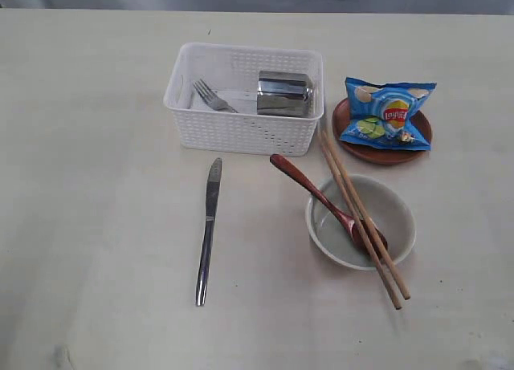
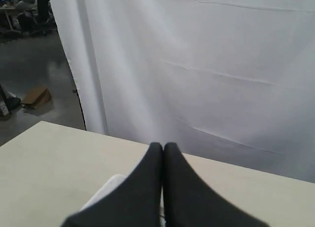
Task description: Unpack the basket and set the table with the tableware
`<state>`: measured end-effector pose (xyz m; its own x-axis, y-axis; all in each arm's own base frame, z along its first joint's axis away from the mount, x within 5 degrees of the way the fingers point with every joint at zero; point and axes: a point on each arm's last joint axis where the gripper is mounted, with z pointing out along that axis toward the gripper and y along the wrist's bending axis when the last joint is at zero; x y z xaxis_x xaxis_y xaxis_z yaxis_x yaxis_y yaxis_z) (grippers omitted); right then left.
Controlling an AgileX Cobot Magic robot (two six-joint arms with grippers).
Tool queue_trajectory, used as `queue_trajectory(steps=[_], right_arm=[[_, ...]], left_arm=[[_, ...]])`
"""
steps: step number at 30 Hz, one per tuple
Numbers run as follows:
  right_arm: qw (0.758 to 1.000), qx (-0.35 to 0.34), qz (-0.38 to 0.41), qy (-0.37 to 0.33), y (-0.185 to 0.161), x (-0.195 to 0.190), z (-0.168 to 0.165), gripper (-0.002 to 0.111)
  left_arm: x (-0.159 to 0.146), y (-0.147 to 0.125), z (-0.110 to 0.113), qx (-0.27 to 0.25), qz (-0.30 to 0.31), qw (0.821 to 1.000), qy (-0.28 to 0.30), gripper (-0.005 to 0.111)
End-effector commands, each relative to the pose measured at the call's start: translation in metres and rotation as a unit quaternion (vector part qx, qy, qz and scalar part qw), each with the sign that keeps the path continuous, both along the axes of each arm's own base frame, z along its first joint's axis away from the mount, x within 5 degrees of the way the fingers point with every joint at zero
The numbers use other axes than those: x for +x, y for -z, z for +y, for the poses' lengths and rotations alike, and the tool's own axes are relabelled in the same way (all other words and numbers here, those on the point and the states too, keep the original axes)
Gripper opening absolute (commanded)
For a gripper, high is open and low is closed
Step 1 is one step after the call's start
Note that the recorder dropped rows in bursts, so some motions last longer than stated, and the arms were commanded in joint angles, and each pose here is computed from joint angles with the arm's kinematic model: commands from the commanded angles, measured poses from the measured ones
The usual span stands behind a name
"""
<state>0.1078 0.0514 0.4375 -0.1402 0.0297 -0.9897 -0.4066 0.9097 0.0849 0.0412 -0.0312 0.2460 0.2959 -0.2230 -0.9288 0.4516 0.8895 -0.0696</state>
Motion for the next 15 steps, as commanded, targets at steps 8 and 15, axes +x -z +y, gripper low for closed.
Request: queue_trajectory(steps=[8, 15], right_arm=[[0.999, -0.007, 0.045, 0.014, 0.065, -0.062, -0.036, 0.0], [0.999, 0.021, 0.025, 0.016, 0.133, -0.1, -0.056, 0.0]], left_arm=[[0.154, -0.076, -0.013, -0.094, 0.242, 0.965, -0.027, 0.0], [0.193, -0.094, -0.021, -0.135, 0.228, 0.964, 0.002, 0.0]])
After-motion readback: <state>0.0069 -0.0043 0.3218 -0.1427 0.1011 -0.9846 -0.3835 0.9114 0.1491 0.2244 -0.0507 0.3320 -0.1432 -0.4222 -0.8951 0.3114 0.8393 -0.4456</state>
